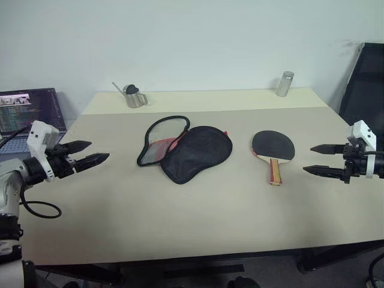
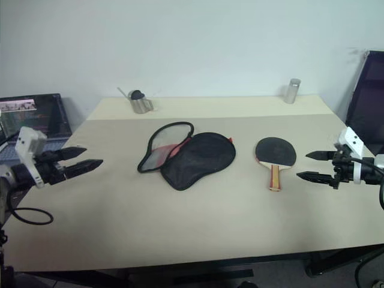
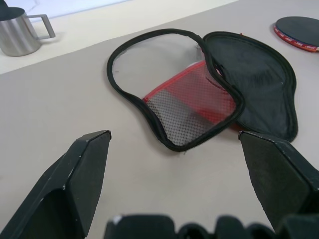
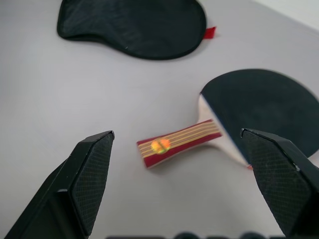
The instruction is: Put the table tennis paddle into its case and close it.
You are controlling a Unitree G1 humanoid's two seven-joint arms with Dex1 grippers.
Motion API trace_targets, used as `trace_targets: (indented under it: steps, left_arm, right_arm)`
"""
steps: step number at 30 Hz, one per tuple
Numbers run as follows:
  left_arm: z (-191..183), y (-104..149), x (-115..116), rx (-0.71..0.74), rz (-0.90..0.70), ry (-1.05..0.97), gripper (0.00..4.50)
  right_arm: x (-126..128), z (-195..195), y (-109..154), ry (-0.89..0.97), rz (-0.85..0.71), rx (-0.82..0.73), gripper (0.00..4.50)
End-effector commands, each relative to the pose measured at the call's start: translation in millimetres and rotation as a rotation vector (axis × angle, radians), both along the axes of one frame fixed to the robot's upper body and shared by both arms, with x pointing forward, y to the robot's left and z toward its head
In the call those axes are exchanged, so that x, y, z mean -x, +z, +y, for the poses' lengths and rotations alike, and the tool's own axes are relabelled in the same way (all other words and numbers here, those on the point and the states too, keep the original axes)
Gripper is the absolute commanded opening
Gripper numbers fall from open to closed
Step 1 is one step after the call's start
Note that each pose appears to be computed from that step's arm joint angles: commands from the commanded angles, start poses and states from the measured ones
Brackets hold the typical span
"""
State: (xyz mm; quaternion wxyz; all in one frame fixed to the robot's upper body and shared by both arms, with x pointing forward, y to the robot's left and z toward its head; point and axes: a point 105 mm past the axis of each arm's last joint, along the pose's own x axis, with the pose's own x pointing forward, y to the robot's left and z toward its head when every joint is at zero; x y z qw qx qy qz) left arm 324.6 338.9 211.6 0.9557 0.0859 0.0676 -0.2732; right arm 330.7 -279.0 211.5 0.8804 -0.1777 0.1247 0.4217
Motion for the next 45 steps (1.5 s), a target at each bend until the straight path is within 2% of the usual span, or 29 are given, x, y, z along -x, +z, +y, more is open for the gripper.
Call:
trace_targets:
  steps: [1,5,8,12,17,21,24,27,33,42,45]
  left_arm:
    - [4,19,8,-0.012,-0.067,0.022,4.50]
    - [1,17,13,0.000,-0.067,0.027,4.50]
    - [-5,9,7,0.056,-0.055,0.043,4.50]
    - [-33,-29,-12,0.173,0.037,0.051,4.50]
    - [-81,-71,-21,0.197,0.149,0.028,4.50]
    - [-110,-71,-18,0.285,0.178,-0.038,4.50]
    - [-132,-80,-17,0.320,0.233,-0.055,4.50]
    - [-151,-87,-26,0.337,0.242,-0.018,4.50]
    - [-192,-82,-46,0.432,0.206,0.025,4.50]
    - [-203,-76,-60,0.477,0.172,0.100,4.50]
    - [-204,-82,-66,0.462,0.172,0.144,4.50]
  right_arm:
    - [-3,4,11,0.015,-0.056,-0.004,4.48]
    - [-3,6,11,0.027,-0.052,-0.004,4.48]
    - [-8,5,15,0.022,-0.063,-0.002,4.48]
    - [-10,7,16,0.024,-0.076,0.010,4.48]
    - [-13,7,15,-0.001,-0.090,0.000,4.48]
    - [-12,6,15,-0.009,-0.096,0.000,4.48]
    - [-11,6,10,-0.018,-0.081,0.001,4.48]
    - [-11,6,11,-0.018,-0.086,0.001,4.48]
    - [-12,9,8,-0.019,-0.083,-0.005,4.48]
    - [-12,3,10,-0.042,-0.090,0.000,4.48]
    - [-12,3,10,-0.046,-0.095,0.001,4.48]
